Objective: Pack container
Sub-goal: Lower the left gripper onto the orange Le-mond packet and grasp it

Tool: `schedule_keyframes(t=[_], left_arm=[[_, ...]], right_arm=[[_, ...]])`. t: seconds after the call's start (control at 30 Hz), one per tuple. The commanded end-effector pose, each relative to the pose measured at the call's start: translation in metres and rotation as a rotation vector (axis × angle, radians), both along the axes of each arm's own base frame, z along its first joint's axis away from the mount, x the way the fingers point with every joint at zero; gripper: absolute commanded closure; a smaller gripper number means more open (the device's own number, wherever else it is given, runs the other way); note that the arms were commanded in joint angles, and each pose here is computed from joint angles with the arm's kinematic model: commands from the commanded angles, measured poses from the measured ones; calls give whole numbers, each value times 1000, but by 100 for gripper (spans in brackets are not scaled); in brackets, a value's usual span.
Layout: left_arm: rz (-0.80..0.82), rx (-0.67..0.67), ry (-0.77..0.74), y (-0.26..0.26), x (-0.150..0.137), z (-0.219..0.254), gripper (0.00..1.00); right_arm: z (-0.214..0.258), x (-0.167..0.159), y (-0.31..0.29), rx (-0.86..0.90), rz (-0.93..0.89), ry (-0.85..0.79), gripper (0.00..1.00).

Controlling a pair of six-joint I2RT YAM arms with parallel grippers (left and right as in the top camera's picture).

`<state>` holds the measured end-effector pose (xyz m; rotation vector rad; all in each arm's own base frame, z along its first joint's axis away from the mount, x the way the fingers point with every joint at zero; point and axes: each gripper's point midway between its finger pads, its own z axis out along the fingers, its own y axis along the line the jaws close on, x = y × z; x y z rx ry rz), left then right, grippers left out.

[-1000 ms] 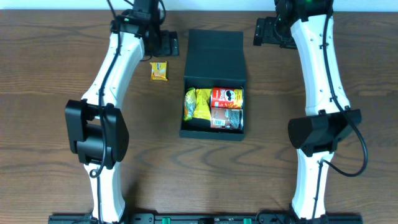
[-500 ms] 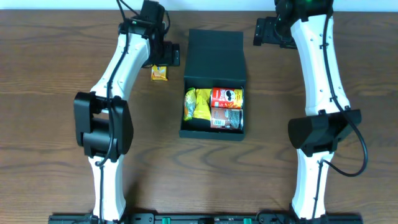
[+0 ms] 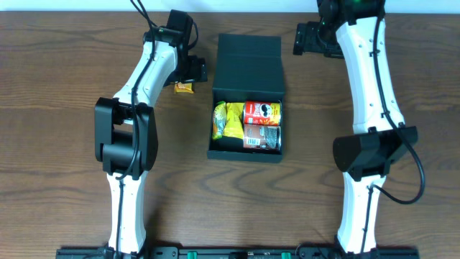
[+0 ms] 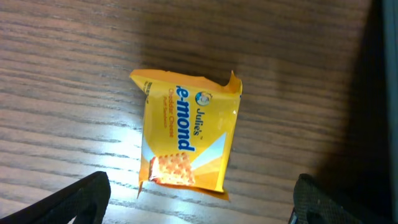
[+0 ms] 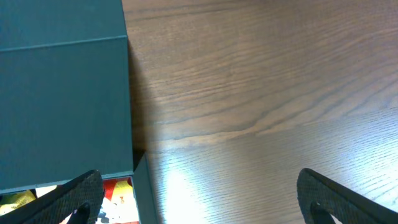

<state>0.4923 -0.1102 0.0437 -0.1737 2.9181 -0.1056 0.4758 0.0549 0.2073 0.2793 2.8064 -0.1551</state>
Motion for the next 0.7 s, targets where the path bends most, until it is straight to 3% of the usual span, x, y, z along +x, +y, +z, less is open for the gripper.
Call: schedule_keyframes(t=[0.0, 0.67], left_arm=[[32, 36, 9, 9, 3, -13, 5], [40, 100, 17, 19, 5, -31, 4]], right_arm=[[5, 0, 0, 0, 11, -12, 1], [4, -5, -1, -5, 11, 10, 1]])
